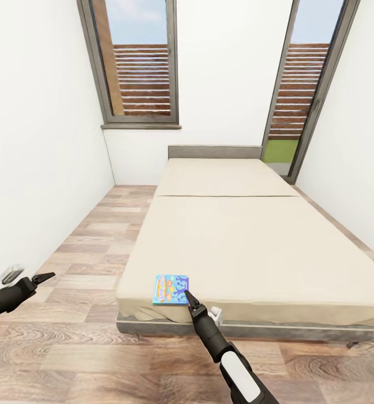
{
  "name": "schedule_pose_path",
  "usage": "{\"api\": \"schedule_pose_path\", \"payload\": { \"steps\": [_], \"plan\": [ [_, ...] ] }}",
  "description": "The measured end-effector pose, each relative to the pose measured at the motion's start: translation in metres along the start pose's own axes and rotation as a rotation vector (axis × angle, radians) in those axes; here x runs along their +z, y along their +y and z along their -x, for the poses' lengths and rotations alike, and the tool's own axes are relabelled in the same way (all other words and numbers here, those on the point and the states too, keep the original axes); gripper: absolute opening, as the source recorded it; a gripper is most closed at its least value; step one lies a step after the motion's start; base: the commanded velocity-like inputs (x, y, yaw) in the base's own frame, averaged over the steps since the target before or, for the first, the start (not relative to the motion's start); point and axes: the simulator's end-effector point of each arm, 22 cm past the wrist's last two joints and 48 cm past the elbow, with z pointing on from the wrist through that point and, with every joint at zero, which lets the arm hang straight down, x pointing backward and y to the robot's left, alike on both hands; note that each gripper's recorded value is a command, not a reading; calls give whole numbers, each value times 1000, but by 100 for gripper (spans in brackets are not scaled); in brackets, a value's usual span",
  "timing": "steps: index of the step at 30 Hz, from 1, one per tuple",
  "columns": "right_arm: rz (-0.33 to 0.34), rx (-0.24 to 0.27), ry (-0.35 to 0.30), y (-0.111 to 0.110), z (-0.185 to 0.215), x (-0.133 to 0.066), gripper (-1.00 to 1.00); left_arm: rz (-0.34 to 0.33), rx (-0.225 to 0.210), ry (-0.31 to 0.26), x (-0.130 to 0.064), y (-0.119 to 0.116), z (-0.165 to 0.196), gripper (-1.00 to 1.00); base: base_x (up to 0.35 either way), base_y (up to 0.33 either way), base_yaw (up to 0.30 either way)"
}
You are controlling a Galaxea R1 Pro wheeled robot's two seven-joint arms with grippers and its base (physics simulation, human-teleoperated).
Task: Put all the toys in the child's room - the three board games (two on the bed and one on the table), the two jigsaw puzzles on the table, and the tennis ball on the table - inside the toy box on the table in the child's room.
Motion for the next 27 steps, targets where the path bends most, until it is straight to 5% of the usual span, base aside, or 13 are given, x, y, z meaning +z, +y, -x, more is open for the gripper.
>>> {"api": "schedule_pose_path", "payload": {
  "steps": [27],
  "plan": [
    [-1, 0, 2, 0, -1, 0, 100, 0, 1, -1, 0, 0, 0, 100, 1, 15, 0]
  ]
}}
